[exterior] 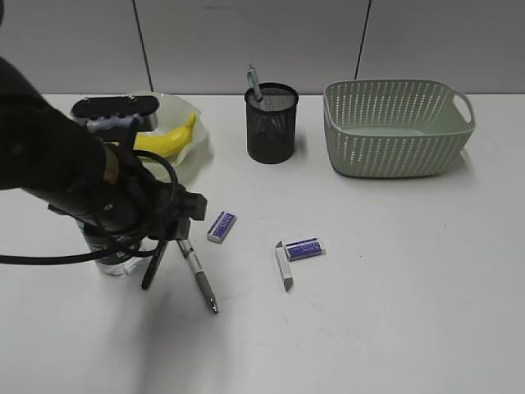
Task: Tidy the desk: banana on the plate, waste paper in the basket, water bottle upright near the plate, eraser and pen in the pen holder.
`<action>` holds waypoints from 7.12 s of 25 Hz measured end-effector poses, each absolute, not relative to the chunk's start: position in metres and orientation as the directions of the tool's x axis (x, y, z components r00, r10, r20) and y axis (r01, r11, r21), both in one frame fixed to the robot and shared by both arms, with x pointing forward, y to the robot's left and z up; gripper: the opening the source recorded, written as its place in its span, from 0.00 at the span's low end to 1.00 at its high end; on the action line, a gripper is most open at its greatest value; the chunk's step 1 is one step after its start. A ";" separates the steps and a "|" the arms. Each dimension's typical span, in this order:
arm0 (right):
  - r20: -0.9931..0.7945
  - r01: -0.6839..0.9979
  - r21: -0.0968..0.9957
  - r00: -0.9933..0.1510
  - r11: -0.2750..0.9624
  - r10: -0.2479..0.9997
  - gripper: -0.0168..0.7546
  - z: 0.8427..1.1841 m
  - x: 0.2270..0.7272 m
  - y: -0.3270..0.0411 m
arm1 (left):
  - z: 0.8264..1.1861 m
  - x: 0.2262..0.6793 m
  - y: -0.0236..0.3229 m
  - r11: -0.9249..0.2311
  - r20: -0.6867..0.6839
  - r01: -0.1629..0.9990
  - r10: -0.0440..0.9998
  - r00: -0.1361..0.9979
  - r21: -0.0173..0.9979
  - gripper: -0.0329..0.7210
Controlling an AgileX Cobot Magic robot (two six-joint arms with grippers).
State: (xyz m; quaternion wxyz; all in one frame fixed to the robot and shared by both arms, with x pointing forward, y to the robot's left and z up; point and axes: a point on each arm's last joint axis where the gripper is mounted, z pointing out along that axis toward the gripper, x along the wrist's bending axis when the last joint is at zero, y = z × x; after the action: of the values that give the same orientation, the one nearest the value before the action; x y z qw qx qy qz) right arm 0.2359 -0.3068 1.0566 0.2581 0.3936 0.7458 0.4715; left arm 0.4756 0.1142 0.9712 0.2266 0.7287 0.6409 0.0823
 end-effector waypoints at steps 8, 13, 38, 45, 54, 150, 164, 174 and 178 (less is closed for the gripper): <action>-0.014 0.343 0.907 -0.557 0.245 0.830 0.46 1.057 0.236 -0.307 | 0.971 0.500 0.070 -0.225 -0.036 0.878 0.964 0.264 0.422 0.60; -0.014 0.343 0.907 -0.557 0.245 0.830 0.46 1.057 0.236 -0.307 | 0.975 0.524 0.054 -0.277 0.049 0.857 0.957 0.285 0.434 0.60; -0.018 0.341 0.907 -0.554 0.247 0.832 0.46 1.057 0.236 -0.307 | 0.956 0.617 0.091 -0.272 0.102 0.955 0.960 0.261 0.120 0.60; -0.017 0.344 0.907 -0.545 0.242 0.838 0.46 1.057 0.237 -0.308 | 0.929 0.620 0.088 -0.283 0.106 0.956 0.956 0.275 0.072 0.60; -0.016 0.344 0.908 -0.543 0.240 0.840 0.46 1.057 0.237 -0.308 | 0.909 0.624 0.083 -0.278 0.081 0.958 0.959 0.272 0.075 0.60; -0.015 0.345 0.908 -0.540 0.238 0.842 0.46 1.057 0.237 -0.308 | 1.255 0.428 0.208 -0.127 -0.031 0.615 0.970 0.240 0.778 0.55; -0.079 0.325 0.879 -0.622 0.349 0.779 0.46 1.068 0.253 -0.289 | 1.091 0.263 0.307 -0.124 -0.050 0.631 0.967 0.251 0.766 0.53; 0.036 0.551 0.672 -0.691 0.494 0.722 0.46 1.091 0.383 -0.177 | 1.064 0.244 0.314 -0.113 -0.062 0.448 0.932 0.357 0.887 0.52; 0.135 0.646 0.573 -0.682 0.505 0.719 0.46 1.089 0.442 -0.122 | 1.064 0.244 0.313 -0.117 -0.058 0.444 0.930 0.362 0.888 0.52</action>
State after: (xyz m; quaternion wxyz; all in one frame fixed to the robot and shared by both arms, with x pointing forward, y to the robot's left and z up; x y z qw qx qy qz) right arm 0.4420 -0.1221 1.0890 0.0603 0.3944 0.8653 0.3034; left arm 0.2435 0.3134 1.0640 0.4440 0.6956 0.4941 0.2736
